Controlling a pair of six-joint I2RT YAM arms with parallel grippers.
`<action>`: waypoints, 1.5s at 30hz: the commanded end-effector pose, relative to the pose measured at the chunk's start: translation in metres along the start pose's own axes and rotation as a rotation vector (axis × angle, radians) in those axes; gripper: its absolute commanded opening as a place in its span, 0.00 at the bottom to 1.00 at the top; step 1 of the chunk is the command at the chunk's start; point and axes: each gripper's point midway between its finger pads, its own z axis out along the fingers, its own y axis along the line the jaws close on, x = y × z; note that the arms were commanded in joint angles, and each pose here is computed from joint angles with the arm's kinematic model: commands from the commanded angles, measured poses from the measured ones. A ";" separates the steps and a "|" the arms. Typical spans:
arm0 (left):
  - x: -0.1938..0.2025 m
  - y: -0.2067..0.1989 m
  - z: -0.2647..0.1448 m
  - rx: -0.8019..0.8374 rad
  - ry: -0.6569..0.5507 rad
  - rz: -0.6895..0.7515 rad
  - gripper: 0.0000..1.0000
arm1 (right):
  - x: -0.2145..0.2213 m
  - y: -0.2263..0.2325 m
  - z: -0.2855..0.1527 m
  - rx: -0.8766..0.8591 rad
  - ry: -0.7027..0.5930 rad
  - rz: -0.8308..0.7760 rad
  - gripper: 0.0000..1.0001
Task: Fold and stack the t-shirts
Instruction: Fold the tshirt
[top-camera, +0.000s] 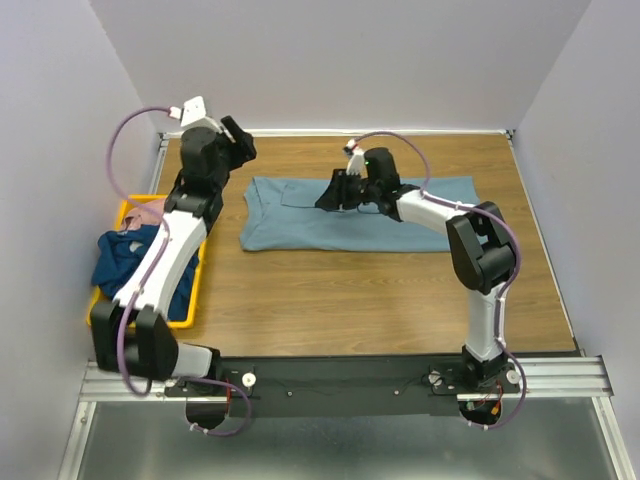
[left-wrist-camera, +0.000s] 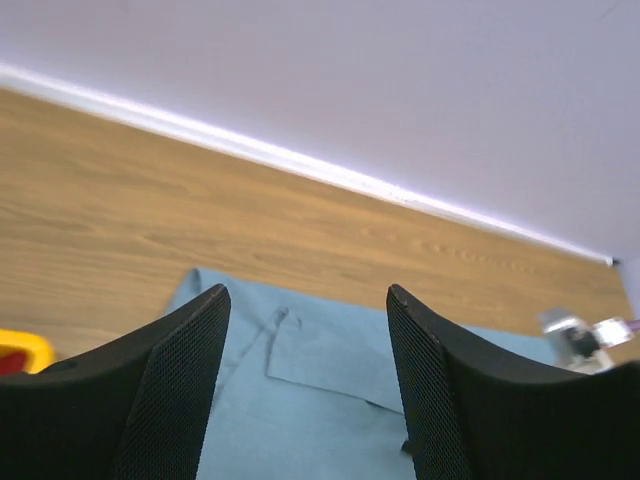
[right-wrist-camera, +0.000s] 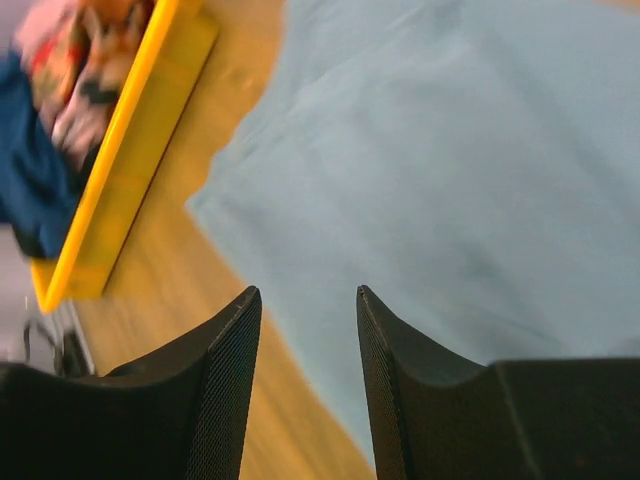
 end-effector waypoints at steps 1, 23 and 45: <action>0.021 0.051 -0.039 -0.165 0.014 0.147 0.72 | 0.063 0.049 0.009 -0.152 0.189 -0.076 0.50; 0.047 0.089 -0.117 -0.194 -0.083 0.162 0.73 | 0.158 0.034 0.071 -0.154 0.275 0.227 0.50; 0.051 0.090 -0.113 -0.198 -0.069 0.175 0.72 | 0.138 0.059 0.103 -0.259 0.284 0.201 0.50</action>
